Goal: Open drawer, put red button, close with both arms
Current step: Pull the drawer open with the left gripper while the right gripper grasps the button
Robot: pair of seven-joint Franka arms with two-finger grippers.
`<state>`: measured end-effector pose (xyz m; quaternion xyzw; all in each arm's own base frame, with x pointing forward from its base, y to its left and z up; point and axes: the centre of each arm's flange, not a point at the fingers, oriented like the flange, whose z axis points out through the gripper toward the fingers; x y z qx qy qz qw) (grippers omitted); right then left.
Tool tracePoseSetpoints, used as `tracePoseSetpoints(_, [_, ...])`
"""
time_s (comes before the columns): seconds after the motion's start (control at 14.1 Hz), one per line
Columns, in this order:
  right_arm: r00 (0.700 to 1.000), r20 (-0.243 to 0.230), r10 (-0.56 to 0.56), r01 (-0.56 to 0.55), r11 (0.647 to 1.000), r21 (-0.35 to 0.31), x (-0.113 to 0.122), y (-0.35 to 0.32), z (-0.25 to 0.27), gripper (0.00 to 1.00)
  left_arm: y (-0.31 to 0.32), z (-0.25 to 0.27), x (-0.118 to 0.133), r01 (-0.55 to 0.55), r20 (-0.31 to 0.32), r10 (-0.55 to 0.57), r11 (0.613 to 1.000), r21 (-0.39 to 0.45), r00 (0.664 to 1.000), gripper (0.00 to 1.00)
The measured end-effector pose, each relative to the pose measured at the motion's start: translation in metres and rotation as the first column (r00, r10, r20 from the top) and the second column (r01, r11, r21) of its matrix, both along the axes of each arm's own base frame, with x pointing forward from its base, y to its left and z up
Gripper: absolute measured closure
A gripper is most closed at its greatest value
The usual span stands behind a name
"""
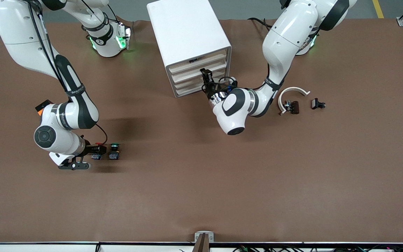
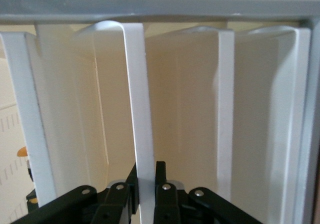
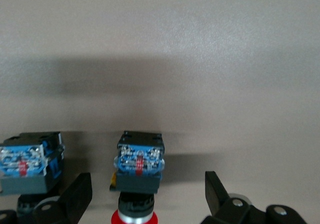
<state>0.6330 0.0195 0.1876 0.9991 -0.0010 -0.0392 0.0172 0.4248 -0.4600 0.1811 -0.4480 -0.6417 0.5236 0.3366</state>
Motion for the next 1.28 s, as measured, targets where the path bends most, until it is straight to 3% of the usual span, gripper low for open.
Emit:
tracePoseSetpoints(0.21, [1.0,0.01,0.003,-0.003,1.0,0.002,0.001,0.0,-0.005,0.0,0.019,0.003,0.025,-0.047,0.013,0.047,0.999,-0.003,0.999,0.86])
tracePoseSetpoints(0.28, [1.0,0.016,0.005,-0.005,1.0,0.003,0.001,0.001,-0.005,0.05,0.027,0.006,0.036,-0.069,0.021,0.069,0.998,-0.006,0.997,0.86])
tracePoseSetpoints(0.5, [1.0,0.027,0.006,-0.006,1.0,0.004,0.002,0.002,-0.007,0.35,0.05,0.009,0.066,-0.126,0.041,0.126,0.992,-0.018,0.991,0.86])
tracePoseSetpoints(0.57, [1.0,0.027,0.006,-0.007,1.0,0.004,0.002,0.002,-0.008,0.36,0.054,0.009,0.075,-0.139,0.048,0.14,0.99,-0.024,0.989,0.86])
tracePoseSetpoints(0.71, [1.0,0.026,0.006,-0.006,1.0,0.005,0.002,0.002,-0.009,0.56,0.063,0.011,0.091,-0.164,0.068,0.167,0.986,-0.041,0.984,0.86])
tracePoseSetpoints(0.92, [1.0,0.03,0.006,-0.006,1.0,0.004,0.005,0.002,-0.006,0.59,0.076,0.013,0.115,-0.203,0.113,0.211,0.976,-0.075,0.971,0.86])
tracePoseSetpoints(1.07, [1.0,0.003,0.005,-0.005,1.0,0.0,0.009,0.002,0.009,0.59,0.083,0.011,0.129,-0.234,0.174,0.253,0.964,-0.124,0.952,0.72])
tracePoseSetpoints(1.28, [0.996,-0.094,0.004,-0.005,1.0,-0.013,0.016,0.006,0.066,0.59,0.088,0.016,0.143,-0.249,0.221,0.279,0.956,-0.155,0.934,0.41])
